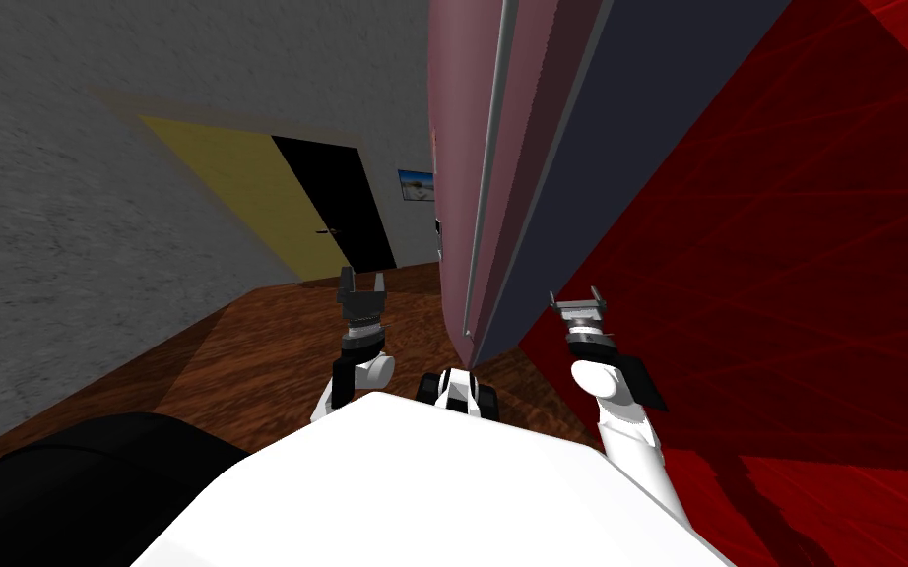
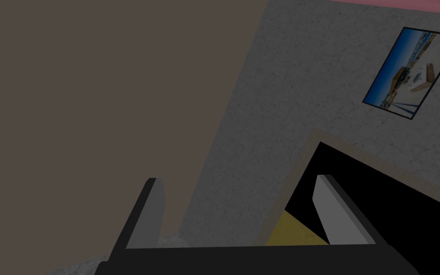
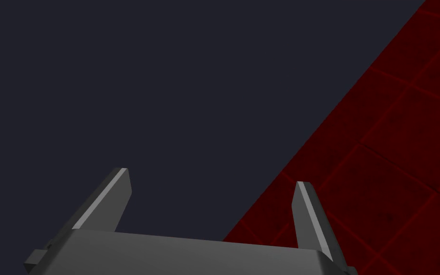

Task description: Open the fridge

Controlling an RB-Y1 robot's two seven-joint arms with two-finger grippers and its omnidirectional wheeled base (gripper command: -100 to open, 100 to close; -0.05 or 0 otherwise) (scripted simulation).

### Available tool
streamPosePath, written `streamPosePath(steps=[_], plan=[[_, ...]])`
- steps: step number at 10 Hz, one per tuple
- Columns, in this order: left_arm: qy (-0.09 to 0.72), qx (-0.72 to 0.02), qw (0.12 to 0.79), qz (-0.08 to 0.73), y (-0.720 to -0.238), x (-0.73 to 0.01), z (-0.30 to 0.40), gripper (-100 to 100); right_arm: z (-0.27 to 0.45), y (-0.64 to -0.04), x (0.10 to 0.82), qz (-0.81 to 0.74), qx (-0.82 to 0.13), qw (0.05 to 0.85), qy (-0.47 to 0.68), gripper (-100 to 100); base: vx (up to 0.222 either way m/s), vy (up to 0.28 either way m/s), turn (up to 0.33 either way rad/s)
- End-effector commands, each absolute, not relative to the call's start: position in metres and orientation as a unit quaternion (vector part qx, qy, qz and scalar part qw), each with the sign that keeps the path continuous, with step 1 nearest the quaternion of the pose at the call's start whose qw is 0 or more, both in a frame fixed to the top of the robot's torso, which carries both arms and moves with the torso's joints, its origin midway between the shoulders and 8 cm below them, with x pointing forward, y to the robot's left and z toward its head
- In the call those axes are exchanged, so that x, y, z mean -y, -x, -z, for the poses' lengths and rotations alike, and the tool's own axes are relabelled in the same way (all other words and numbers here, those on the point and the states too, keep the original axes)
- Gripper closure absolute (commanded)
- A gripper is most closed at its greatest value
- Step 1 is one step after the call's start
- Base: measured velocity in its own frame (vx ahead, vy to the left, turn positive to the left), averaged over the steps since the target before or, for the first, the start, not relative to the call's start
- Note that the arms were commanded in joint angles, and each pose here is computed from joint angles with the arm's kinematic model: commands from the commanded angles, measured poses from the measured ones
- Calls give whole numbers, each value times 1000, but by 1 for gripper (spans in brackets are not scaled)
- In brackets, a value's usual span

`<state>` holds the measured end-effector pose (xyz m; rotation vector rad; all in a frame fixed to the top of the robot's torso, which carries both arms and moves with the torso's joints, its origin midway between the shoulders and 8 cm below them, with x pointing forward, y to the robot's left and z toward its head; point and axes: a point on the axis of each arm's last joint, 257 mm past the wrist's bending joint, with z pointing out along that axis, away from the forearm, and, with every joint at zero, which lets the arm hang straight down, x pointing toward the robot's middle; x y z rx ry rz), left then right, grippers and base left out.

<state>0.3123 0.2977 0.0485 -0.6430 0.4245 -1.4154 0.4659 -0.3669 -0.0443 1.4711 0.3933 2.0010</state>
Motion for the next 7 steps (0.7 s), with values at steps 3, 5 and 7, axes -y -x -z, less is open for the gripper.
streamPosePath(steps=[3, 5, 7], plan=[[288, -190, 693, 634, -312, -298, -49, 0, 63, -481, 374, -762, -114, 231, -594, -100, -6, 31, 1], [288, -190, 693, 634, -312, -298, -49, 0, 63, -481, 373, -767, -104, 216, -596, -100, -5, 27, 0], [288, -190, 693, 634, -312, -298, -48, 0, 71, -488, 375, -767, -87, 177, -610, -100, -2, 36, -1]])
